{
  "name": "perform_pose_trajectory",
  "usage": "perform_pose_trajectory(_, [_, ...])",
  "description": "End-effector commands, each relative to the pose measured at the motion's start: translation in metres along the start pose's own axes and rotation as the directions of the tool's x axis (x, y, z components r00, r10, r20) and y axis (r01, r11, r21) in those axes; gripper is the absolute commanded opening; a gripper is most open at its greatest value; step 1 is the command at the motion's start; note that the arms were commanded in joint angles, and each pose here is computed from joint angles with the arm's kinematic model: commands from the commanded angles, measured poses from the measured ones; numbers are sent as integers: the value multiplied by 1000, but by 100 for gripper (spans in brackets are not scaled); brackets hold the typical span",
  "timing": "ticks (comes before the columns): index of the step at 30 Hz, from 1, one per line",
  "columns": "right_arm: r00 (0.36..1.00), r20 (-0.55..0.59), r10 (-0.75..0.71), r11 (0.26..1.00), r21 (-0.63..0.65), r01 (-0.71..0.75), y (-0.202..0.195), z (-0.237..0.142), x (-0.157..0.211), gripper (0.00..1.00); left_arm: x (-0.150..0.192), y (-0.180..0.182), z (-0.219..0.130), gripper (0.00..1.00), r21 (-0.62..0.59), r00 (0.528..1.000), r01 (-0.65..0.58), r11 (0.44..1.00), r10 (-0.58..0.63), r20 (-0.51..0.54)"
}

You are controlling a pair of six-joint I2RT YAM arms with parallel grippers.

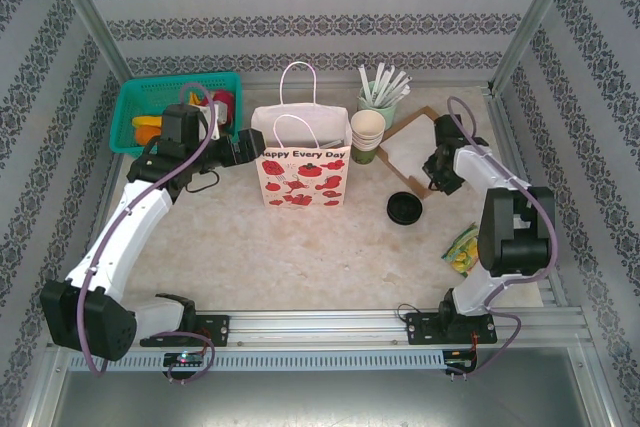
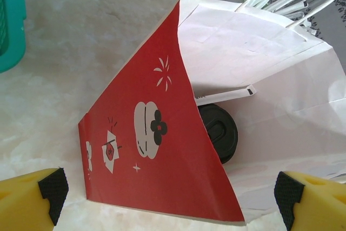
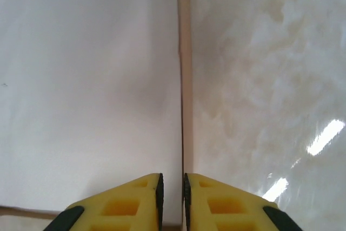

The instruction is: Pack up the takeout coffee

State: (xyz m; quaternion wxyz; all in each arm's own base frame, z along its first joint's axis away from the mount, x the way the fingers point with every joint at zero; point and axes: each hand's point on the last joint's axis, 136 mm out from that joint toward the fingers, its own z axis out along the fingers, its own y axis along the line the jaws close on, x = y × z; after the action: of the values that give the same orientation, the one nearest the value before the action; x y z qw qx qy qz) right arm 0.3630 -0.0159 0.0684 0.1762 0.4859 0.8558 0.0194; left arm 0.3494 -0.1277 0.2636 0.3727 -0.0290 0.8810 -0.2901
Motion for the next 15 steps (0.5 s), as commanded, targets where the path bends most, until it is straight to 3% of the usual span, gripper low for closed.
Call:
perform_pose_trajectory(1, [992,52,117,991,55,-120,-14,-3,9,22,-2,-8,-5,100,19,998,-57,998,56,39])
perform_pose_trajectory(7, [990,10,141,988,67,-141,-18,5,41,21,-2,-8,-6,100,19,997,-59,998,58,45])
perform_pose_trajectory(15, [995,-32,98,995,-14,-99,4,-19,74,24,0,-7,-2,100,26,998,-51,998,50,31])
